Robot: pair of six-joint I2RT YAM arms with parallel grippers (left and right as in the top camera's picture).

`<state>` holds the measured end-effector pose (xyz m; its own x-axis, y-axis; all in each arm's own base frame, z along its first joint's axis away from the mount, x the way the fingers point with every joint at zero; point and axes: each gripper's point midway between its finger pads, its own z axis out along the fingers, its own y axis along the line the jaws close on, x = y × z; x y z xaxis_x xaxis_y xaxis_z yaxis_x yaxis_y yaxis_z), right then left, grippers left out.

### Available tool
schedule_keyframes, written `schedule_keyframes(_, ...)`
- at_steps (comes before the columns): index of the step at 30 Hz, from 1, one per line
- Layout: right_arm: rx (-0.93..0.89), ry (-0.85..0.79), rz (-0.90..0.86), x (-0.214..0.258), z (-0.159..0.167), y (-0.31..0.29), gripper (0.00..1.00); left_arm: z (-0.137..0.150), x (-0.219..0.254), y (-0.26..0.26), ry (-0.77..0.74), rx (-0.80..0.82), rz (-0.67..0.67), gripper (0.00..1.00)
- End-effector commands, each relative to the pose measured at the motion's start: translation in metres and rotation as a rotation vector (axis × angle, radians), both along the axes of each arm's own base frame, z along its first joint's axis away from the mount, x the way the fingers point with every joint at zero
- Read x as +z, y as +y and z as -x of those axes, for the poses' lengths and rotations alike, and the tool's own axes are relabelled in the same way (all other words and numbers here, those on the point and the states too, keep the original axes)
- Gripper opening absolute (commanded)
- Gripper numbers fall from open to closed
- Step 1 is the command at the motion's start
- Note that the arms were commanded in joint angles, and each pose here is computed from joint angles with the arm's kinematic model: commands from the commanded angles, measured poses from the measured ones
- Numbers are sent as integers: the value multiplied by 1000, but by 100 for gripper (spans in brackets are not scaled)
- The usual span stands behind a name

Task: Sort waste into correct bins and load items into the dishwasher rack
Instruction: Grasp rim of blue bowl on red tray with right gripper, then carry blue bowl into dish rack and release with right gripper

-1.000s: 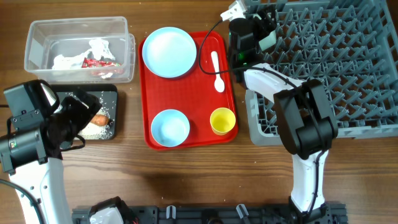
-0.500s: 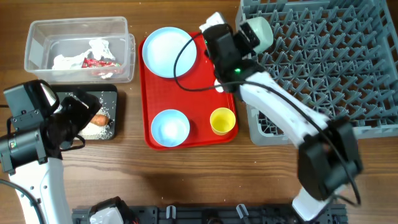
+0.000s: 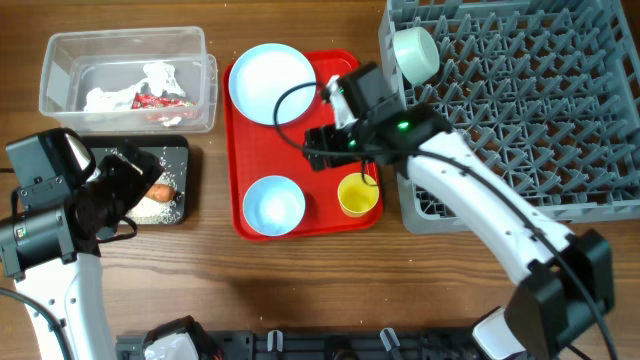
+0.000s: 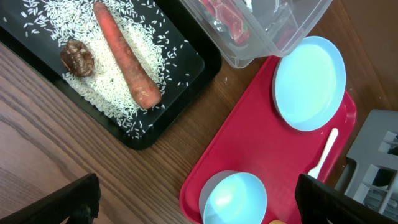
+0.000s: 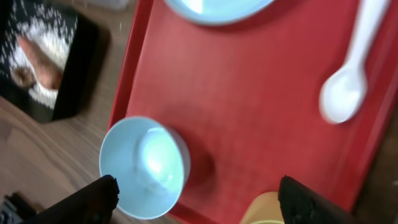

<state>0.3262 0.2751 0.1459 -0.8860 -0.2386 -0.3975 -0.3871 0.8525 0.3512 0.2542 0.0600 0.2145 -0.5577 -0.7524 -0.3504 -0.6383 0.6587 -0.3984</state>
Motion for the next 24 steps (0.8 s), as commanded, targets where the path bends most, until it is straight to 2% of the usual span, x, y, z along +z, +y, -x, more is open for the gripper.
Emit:
schedule_keyframes(1, 8, 65, 106, -45, 26, 25, 83, -2, 4, 1, -14, -11, -7, 100)
schedule_keyframes(3, 25, 92, 148, -71, 37, 41, 82, -2, 5, 1, -14, -11, -7, 100)
schedule_keyframes(4, 20, 114, 156, -85, 40, 47, 78, -2, 5, 1, -14, -11, -7, 100)
schedule_keyframes(5, 11, 130, 161, -94, 40, 49, 74, -2, 5, 1, -14, -11, -7, 100)
schedule_keyframes(6, -3, 155, 175, -108, 41, 50, 64, -2, 4, 1, -14, -11, -7, 100)
schedule_keyframes(7, -27, 180, 193, -119, 42, 48, 58, -2, 5, 1, -14, -11, -7, 100)
schedule_keyframes(9, -46, 190, 205, -125, 41, 46, 50, -2, 5, 1, -14, -11, -7, 100)
schedule_keyframes(11, -81, 181, 218, -126, 38, 42, 37, -2, 5, 1, -14, -11, -7, 100)
schedule_keyframes(12, -82, 182, 221, -126, 38, 42, 18, -2, 4, 1, -14, -11, -7, 100)
schedule_keyframes(13, -84, 183, 220, -126, 38, 42, 5, -2, 5, 1, -14, -11, -7, 100)
schedule_keyframes(17, -103, 175, 206, -120, 35, 43, 4, -2, 4, 1, -14, -11, -7, 100)
schedule_keyframes(21, -111, 71, 143, -66, 14, 28, 4, -2, 5, 1, -14, -11, -7, 100)
schedule_keyframes(24, -189, -56, 148, -12, -11, -13, 4, -2, 5, 1, -14, -11, -7, 100)
